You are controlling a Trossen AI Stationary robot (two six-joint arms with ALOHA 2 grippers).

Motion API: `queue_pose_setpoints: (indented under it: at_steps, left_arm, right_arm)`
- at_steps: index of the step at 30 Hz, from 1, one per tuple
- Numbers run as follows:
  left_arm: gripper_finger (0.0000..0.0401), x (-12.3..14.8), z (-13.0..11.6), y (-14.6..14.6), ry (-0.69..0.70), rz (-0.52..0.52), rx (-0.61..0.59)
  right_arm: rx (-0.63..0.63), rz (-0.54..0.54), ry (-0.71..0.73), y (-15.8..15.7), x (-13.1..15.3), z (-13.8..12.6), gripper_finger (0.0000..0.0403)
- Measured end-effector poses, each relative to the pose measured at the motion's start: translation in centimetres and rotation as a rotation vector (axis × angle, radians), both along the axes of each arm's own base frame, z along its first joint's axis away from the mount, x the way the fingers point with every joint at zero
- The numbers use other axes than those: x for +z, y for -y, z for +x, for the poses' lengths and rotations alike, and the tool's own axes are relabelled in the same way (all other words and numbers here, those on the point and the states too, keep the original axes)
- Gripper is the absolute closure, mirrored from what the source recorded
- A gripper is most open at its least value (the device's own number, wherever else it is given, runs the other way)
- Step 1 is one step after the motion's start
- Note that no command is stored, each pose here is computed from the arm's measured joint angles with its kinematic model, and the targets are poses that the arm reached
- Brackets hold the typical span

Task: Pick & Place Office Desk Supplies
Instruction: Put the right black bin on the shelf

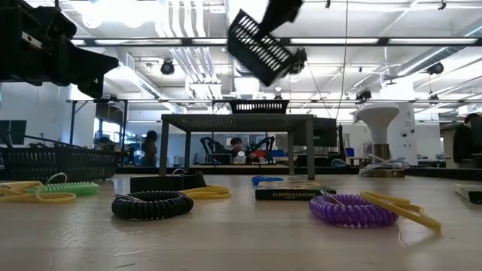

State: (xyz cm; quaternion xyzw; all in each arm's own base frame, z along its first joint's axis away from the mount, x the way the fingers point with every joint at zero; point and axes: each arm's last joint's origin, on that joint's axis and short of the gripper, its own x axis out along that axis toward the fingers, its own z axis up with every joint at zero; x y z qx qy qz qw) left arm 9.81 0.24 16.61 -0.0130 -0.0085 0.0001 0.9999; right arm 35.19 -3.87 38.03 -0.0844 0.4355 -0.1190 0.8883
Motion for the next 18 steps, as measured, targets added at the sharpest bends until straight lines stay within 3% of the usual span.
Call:
queue_pose_setpoints:
  at_steps: [10, 14, 18]
  left_arm:
    - [0.0385, 0.0, 0.0, 0.0, -0.002, 0.000, 0.000]
    - [0.0385, 0.0, 0.0, 0.0, -0.002, 0.000, 0.001]
    - [0.0385, 0.0, 0.0, 0.0, -0.002, 0.000, 0.001]
  right_arm:
    - [0.009, -0.014, -0.341, 2.6, -3.6, 5.5, 0.0390]
    - [-0.023, -0.078, -0.469, 2.9, -4.9, 6.6, 0.0390]
    - [-0.020, -0.071, -0.546, 3.0, -6.1, 6.6, 0.0390]
